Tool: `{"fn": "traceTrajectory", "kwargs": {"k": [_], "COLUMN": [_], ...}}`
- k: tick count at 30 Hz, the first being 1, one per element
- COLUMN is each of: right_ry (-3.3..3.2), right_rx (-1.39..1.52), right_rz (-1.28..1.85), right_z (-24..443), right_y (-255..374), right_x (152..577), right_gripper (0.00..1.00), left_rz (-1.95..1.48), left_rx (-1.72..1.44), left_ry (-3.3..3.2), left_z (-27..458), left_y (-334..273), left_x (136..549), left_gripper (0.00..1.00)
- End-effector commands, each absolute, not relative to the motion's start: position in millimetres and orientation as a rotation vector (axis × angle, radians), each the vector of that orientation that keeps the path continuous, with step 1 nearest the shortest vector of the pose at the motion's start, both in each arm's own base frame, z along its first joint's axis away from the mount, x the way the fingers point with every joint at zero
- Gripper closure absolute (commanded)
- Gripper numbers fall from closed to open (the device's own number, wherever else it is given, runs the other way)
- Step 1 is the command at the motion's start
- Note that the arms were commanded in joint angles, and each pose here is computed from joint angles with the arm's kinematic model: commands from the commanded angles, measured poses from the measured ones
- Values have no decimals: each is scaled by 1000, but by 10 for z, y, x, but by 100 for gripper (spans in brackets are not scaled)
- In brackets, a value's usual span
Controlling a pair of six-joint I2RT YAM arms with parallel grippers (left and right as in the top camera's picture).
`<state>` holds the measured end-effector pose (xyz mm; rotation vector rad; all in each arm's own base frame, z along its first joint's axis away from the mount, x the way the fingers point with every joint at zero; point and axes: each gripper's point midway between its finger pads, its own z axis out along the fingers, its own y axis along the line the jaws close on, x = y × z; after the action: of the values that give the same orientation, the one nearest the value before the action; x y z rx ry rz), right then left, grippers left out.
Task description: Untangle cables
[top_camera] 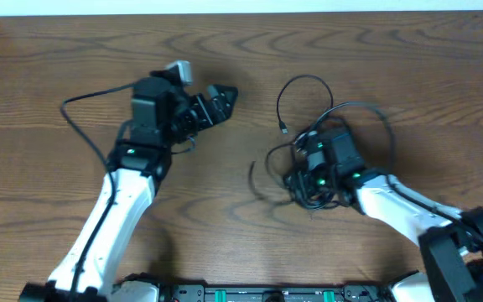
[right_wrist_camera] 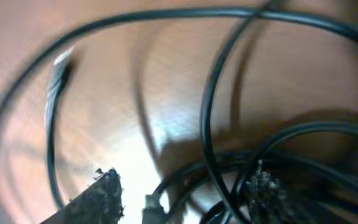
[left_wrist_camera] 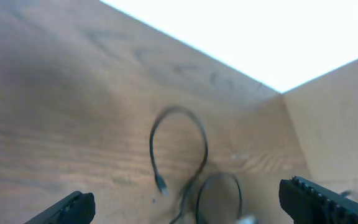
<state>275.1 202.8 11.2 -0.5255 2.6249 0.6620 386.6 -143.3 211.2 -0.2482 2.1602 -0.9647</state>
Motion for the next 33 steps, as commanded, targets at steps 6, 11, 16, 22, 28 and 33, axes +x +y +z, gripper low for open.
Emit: {"fn": "traceTrajectory", "kwargs": {"k": [6,11,16,22,28,33], "right_ry": [2586,2789,2899,2974,3109,3108], "right_rx": [-1179,-1199,-689,-491,-606,-618], "right_rz": [783,370,224,165,155,173], "right_z": [453,471,886,840,339,104], "right_y": [2679,2371,2129,1759,1652,1680], "right_x": [2089,1953,2295,2343,1823,1670], "right_gripper": [38,54,31,12,9,16], "left_rz": [-954,-955,-949,-1001,-988,-955], "left_rx": [-213,-216,-269,-223,-103,-122], "left_ry": [2041,2050,2177,2299,2306,2303], "left_z": [2537,2519,2255,2077,2074,2060], "left_y": [-1274,-1277,-1277,-1514,-1692,-1651], "left_x": [3752,3740,3599,3358,3280,3312], "left_gripper": [3,3,3,3,3,3]}}
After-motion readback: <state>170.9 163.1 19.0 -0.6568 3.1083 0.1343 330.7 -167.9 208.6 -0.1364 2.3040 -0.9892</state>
